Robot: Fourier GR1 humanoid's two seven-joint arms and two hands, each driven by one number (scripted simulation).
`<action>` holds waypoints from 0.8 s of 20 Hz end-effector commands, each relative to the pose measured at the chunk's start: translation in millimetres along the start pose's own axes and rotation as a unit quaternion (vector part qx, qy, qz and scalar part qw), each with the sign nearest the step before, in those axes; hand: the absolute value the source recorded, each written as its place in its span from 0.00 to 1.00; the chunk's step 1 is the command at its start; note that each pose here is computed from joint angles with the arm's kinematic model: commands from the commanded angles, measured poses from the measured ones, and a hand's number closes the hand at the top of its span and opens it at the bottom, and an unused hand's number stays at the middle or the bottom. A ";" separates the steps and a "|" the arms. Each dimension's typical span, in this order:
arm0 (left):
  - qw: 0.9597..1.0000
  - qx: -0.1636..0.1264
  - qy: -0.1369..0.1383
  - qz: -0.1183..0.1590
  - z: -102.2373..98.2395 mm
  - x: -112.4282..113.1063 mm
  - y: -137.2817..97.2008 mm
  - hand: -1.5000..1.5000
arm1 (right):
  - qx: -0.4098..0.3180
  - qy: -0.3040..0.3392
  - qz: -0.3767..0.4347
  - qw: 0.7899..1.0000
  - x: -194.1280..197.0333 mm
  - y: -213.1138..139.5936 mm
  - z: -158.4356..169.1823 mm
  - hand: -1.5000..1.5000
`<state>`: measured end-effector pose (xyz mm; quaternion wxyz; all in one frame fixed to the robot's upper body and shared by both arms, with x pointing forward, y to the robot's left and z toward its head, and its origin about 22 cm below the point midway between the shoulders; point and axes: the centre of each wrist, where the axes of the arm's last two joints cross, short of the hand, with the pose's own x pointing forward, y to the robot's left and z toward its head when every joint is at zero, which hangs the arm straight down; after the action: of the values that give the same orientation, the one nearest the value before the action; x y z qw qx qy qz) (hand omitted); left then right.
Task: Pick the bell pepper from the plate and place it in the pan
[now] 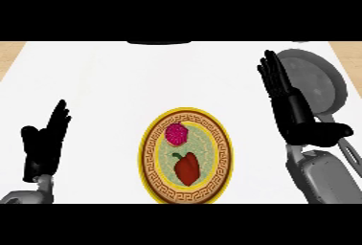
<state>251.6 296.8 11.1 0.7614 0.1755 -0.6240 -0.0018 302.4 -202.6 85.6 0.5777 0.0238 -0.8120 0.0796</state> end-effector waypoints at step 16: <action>0.981 -0.022 0.098 0.167 46.5 -61.7 -36.4 0.50 | -0.040 0.006 0.203 0.978 -25.7 137.3 183.5 0.00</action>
<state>217.6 263.2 -36.7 0.8005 0.0617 -0.5820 0.1288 162.9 -114.4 -6.7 0.5775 -0.1100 -0.7905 0.1719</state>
